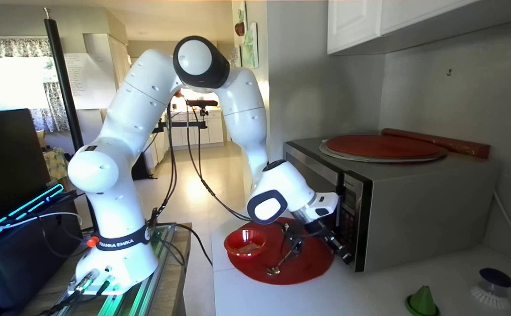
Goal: Press the button to open the microwave door
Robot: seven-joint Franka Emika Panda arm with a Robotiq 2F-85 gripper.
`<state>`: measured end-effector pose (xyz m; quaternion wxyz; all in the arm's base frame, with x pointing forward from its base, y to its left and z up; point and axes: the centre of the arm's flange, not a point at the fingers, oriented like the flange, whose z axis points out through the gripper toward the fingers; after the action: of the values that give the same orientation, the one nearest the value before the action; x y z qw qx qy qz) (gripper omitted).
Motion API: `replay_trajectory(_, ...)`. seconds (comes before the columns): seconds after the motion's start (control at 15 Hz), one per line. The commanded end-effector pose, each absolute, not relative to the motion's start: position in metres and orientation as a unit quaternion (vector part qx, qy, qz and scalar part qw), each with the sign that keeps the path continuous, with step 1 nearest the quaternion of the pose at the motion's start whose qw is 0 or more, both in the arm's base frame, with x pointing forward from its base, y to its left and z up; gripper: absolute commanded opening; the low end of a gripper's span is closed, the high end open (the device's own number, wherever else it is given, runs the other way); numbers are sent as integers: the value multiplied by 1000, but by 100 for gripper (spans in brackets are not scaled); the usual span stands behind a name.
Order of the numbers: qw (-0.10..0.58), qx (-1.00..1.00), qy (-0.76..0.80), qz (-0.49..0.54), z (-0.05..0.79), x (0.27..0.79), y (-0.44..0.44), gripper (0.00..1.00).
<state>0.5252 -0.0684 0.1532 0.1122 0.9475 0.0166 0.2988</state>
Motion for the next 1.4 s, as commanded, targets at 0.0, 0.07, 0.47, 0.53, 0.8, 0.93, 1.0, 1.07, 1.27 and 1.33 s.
replay_trajectory(0.0,102,965,50,237,208,509,-87,0)
replay_trajectory(0.07,94,970,55,218,214,505,-91,0)
replay_trajectory(0.47,58,989,86,106,252,479,-109,26)
replay_trajectory(0.53,51,991,91,89,259,475,-111,27)
replay_trajectory(0.8,42,994,86,59,295,462,-117,54)
replay_trajectory(0.93,37,995,77,52,316,459,-119,68)
replay_trajectory(1.0,34,996,72,48,327,459,-120,74)
replay_trajectory(1.07,31,996,65,46,339,461,-118,81)
replay_trajectory(1.27,14,998,37,41,386,469,-112,99)
replay_trajectory(1.33,14,999,27,40,399,472,-110,100)
